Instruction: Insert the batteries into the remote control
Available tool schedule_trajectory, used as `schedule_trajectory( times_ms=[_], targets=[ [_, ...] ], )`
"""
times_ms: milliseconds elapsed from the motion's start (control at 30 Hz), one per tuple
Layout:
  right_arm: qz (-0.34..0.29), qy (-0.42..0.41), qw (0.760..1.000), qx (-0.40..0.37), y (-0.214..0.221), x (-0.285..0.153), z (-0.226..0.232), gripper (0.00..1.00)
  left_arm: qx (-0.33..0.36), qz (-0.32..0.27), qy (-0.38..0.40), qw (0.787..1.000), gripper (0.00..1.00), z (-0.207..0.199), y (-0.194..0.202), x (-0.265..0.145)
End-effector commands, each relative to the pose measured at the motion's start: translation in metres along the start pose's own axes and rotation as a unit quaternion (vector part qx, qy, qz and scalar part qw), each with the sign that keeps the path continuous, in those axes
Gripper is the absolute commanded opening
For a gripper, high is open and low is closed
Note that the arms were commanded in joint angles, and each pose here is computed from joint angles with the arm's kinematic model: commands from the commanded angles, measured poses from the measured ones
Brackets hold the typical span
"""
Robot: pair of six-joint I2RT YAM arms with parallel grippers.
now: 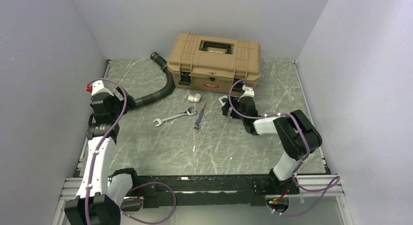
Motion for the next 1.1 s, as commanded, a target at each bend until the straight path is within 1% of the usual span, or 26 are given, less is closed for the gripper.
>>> schedule_trajectory(
  times_ms=[0,67,167,333,600,667,933,1067],
  targets=[
    [0.083,-0.042,0.995,0.027,0.049,-0.013,0.011,0.89,0.007,-0.020,0.017,1.000,0.99,-0.009,-0.016,-0.005],
    [0.078,-0.055,0.994,0.046,0.051,-0.014,0.014,0.89,0.009,-0.020,0.016,1.000,1.00,-0.009,-0.016,-0.005],
    [0.071,-0.053,0.993,0.075,0.055,-0.016,0.010,0.89,0.010,-0.021,0.014,1.000,0.99,-0.008,-0.016,-0.005],
    [0.062,-0.041,0.992,0.098,0.059,-0.022,-0.003,0.89,0.010,-0.019,0.013,1.000,0.99,-0.007,-0.015,-0.005],
    [0.069,-0.031,0.994,0.073,0.059,-0.028,-0.004,0.89,0.011,-0.017,0.014,1.000,0.99,-0.008,-0.015,-0.005],
    [0.077,-0.018,0.995,0.060,0.060,-0.029,-0.004,0.89,0.011,-0.016,0.014,1.000,0.99,-0.008,-0.015,-0.005],
    [0.075,0.050,0.996,-0.014,0.061,-0.027,-0.004,0.88,0.010,-0.011,0.013,1.000,0.99,-0.008,-0.014,-0.004],
    [0.058,0.080,0.995,-0.019,0.052,-0.023,-0.007,0.88,0.011,-0.010,0.012,1.000,0.99,-0.008,-0.014,-0.004]
  ],
)
Point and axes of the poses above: each gripper's point midway between its finger pads, its own x axis out along the fingers, its own z axis along the line the jaws close on, y = z × x, the point moved 2 cm from there along -x, back along the fingers, and after that the axes turned 3 degrees about x, right-handed, at the moved point
